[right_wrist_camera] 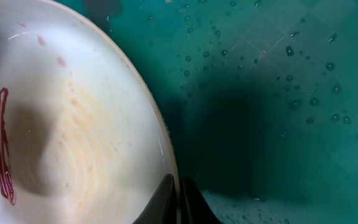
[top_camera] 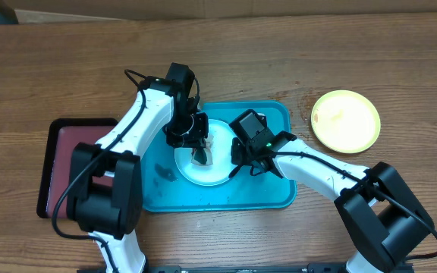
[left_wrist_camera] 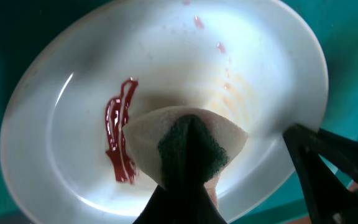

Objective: Clean dirty plates on tray and stack at the side
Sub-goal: 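Bring the sponge onto the light blue plate with the left gripper, then scrub the light blue plate with the sponge while the right gripper holds it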

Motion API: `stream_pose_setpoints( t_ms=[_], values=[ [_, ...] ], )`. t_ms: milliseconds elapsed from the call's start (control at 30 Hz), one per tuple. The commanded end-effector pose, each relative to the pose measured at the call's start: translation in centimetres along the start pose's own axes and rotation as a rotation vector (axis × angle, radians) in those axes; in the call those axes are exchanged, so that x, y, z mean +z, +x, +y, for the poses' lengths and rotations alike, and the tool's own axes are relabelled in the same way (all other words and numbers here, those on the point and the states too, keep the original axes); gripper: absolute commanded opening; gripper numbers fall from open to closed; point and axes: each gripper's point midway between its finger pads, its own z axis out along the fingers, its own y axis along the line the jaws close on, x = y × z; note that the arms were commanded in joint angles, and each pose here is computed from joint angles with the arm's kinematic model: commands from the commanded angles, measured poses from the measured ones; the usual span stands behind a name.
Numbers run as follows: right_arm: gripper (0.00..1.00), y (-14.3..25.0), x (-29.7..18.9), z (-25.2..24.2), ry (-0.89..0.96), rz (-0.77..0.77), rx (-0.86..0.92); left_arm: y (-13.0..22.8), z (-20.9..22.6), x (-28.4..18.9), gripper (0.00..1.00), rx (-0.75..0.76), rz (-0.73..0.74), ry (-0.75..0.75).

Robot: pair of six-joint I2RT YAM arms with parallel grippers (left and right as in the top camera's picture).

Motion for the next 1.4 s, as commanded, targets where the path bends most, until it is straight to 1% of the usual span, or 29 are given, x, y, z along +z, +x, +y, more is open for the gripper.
stream_pose_setpoints(
  t_ms=[0, 100, 167, 267, 367, 500, 600, 767, 867, 967, 1133, 1200, 1233, 1367],
  values=[
    [0.05, -0.1, 0.3, -0.7, 0.030, -0.013, 0.007, -0.2, -0.7, 1.3, 0.04, -0.003, 0.022, 0.039],
    [0.06, -0.2, 0.3, -0.7, 0.033, -0.015, 0.007, -0.9, -1.6, 2.1, 0.04, 0.048, 0.009, 0.089],
    [0.06, -0.2, 0.3, -0.7, 0.033, -0.015, 0.007, -1.5, -1.6, 2.9, 0.04, 0.084, -0.005, 0.080],
    [0.06, -0.2, 0.3, -0.7, 0.033, -0.015, 0.007, -1.7, -1.2, 4.3, 0.04, 0.081, 0.011, 0.068],
    [0.06, -0.2, 0.3, -0.7, 0.033, -0.015, 0.007, -1.3, -0.2, 6.3, 0.04, 0.060, 0.064, 0.048],
    [0.06, -0.2, 0.3, -0.7, 0.033, -0.015, 0.007, -0.6, 2.5, 8.8, 0.04, 0.031, 0.123, -0.064],
    [0.06, -0.2, 0.3, -0.8, 0.033, -0.015, 0.007, 0.1, 4.8, 9.1, 0.04, 0.011, 0.156, -0.166],
    [0.06, -0.3, 0.3, -0.9, 0.043, -0.023, 0.007, 0.0, 8.7, 6.8, 0.04, -0.089, 0.140, -0.354],
    [0.06, -0.4, 0.3, -1.0, 0.047, -0.027, 0.007, -0.7, 9.4, 4.9, 0.04, -0.109, 0.110, -0.395],
    [0.06, -0.4, 0.3, -1.0, 0.047, -0.027, 0.007, -1.7, 9.3, 2.8, 0.04, -0.108, 0.059, -0.409],
    [0.06, -0.4, 0.3, -1.0, 0.047, -0.027, 0.007, -3.7, 7.2, -1.7, 0.04, -0.088, -0.076, -0.368],
    [0.06, -0.4, 0.3, -1.0, 0.047, -0.027, 0.007, -4.2, 5.8, -3.8, 0.04, -0.073, -0.143, -0.329],
    [0.06, -0.4, 0.3, -1.0, 0.047, -0.027, 0.007, -4.3, 4.5, -5.4, 0.04, -0.060, -0.191, -0.273],
    [0.06, -0.4, 0.3, -1.0, 0.046, -0.029, 0.007, -4.0, 2.4, -6.5, 0.04, -0.046, -0.208, -0.169]
  ],
)
